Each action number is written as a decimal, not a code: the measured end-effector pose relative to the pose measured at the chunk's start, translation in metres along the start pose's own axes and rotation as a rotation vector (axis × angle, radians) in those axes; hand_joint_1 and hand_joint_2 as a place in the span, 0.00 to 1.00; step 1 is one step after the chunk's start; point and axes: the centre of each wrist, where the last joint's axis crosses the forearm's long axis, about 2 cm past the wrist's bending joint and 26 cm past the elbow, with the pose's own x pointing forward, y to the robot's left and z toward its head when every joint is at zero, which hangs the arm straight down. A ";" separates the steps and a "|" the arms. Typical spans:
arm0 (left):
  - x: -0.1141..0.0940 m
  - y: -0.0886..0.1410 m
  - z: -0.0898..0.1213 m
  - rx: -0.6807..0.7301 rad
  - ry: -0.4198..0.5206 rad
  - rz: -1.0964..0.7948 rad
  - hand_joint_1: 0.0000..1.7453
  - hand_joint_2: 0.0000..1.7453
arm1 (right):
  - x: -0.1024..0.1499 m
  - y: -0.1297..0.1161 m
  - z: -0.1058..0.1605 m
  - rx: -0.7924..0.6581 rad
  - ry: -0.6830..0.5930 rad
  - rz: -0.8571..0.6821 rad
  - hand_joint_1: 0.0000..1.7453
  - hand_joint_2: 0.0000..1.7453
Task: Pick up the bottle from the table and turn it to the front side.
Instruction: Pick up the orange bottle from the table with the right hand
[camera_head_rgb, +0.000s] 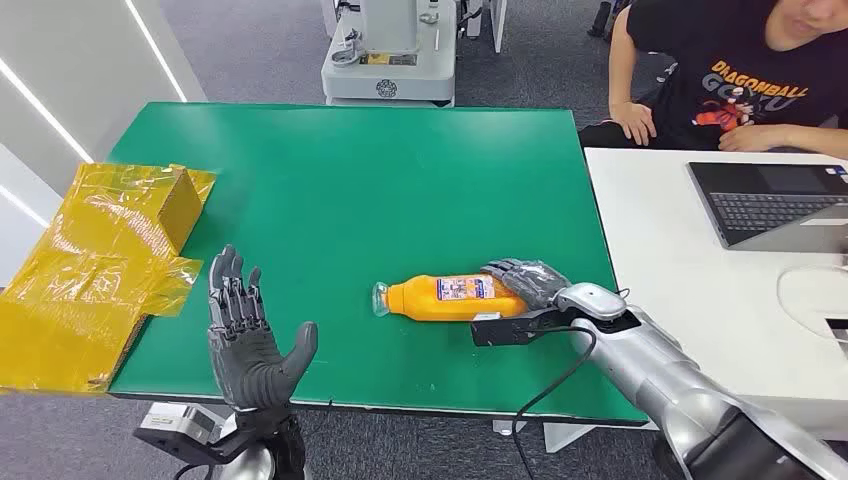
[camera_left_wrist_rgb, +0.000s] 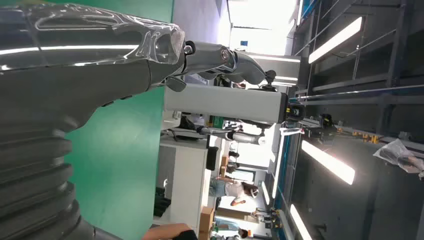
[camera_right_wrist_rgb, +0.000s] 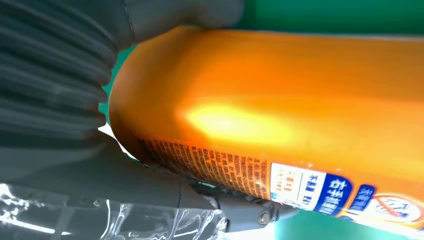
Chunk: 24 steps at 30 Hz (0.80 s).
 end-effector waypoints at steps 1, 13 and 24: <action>0.000 0.000 0.000 0.000 0.000 0.000 0.00 1.00 | 0.000 0.000 0.000 -0.002 -0.002 0.000 1.00 1.00; 0.000 0.000 0.000 -0.010 -0.002 0.006 0.00 1.00 | 0.003 0.012 0.001 -0.052 -0.025 -0.007 1.00 1.00; 0.001 0.000 -0.002 0.024 -0.007 -0.016 0.00 1.00 | 0.040 0.024 -0.009 -0.498 -0.076 -0.165 1.00 1.00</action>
